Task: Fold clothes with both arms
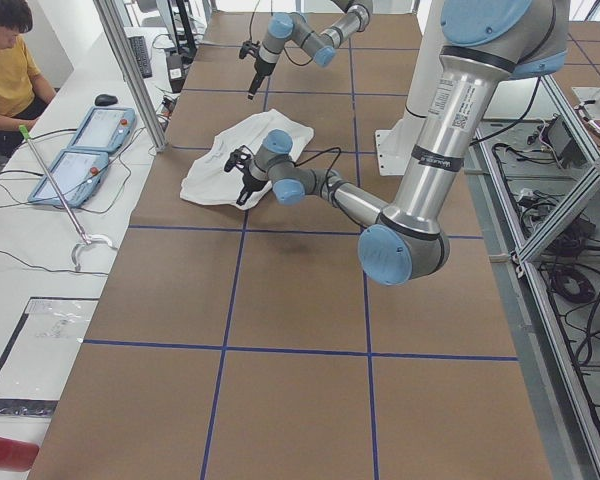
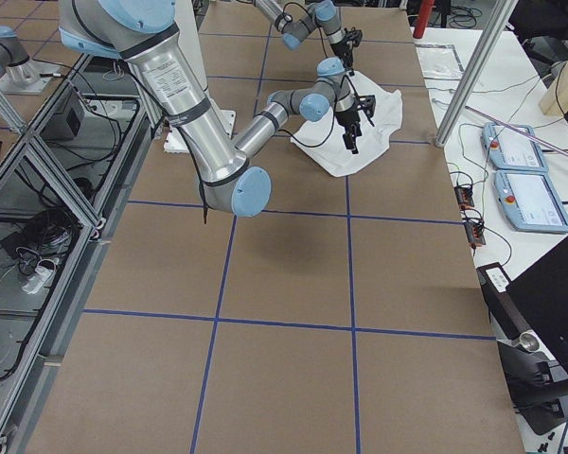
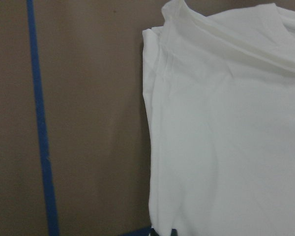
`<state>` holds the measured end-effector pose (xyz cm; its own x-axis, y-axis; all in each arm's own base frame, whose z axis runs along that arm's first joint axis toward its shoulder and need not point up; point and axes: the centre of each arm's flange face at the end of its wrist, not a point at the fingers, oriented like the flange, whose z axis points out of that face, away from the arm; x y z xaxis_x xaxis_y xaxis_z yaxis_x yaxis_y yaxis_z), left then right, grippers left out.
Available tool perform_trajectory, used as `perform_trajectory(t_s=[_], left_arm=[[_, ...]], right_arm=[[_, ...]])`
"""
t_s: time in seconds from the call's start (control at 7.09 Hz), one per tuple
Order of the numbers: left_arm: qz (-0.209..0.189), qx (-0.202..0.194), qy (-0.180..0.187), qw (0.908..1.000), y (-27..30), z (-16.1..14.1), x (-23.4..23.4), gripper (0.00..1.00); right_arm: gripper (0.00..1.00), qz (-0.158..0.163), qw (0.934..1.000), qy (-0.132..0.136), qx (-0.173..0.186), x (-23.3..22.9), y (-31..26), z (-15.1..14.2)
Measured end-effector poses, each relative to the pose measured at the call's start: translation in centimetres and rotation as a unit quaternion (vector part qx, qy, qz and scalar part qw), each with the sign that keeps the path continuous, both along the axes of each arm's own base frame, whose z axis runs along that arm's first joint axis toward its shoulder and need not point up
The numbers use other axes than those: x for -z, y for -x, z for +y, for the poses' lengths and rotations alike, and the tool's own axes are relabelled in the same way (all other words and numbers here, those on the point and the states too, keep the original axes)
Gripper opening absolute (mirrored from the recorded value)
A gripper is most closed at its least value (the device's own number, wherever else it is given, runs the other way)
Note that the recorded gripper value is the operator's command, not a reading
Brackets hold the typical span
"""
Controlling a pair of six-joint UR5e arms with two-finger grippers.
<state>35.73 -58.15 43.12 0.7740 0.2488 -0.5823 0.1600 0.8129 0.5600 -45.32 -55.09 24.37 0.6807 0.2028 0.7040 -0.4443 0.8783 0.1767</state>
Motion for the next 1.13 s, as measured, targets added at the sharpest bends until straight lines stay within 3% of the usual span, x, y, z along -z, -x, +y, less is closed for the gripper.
perform_trajectory(t_s=[0.28, 0.42, 0.71, 1.13], left_arm=[[-0.016, 0.029, -0.007, 0.9994, 1.8, -6.9, -4.3, 0.0], [-0.021, 0.037, -0.004, 0.9991, 1.2, -9.9, -4.1, 0.99], [-0.018, 0.044, -0.009, 0.9988, 1.0, -12.6, -2.8, 1.0], [0.024, 0.017, -0.022, 0.9993, 2.2, -10.6, -1.2, 1.0]], right_arm=[[1.0, -0.018, 0.9998, 0.001, -0.003, 1.3, 0.3, 1.2], [1.0, -0.023, 0.9997, 0.002, -0.003, 1.5, 0.7, 1.7], [0.98, -0.033, 0.9994, 0.012, -0.008, 2.1, 2.9, 3.2], [0.85, -0.055, 0.9954, 0.056, -0.054, 4.4, 9.8, 5.4]])
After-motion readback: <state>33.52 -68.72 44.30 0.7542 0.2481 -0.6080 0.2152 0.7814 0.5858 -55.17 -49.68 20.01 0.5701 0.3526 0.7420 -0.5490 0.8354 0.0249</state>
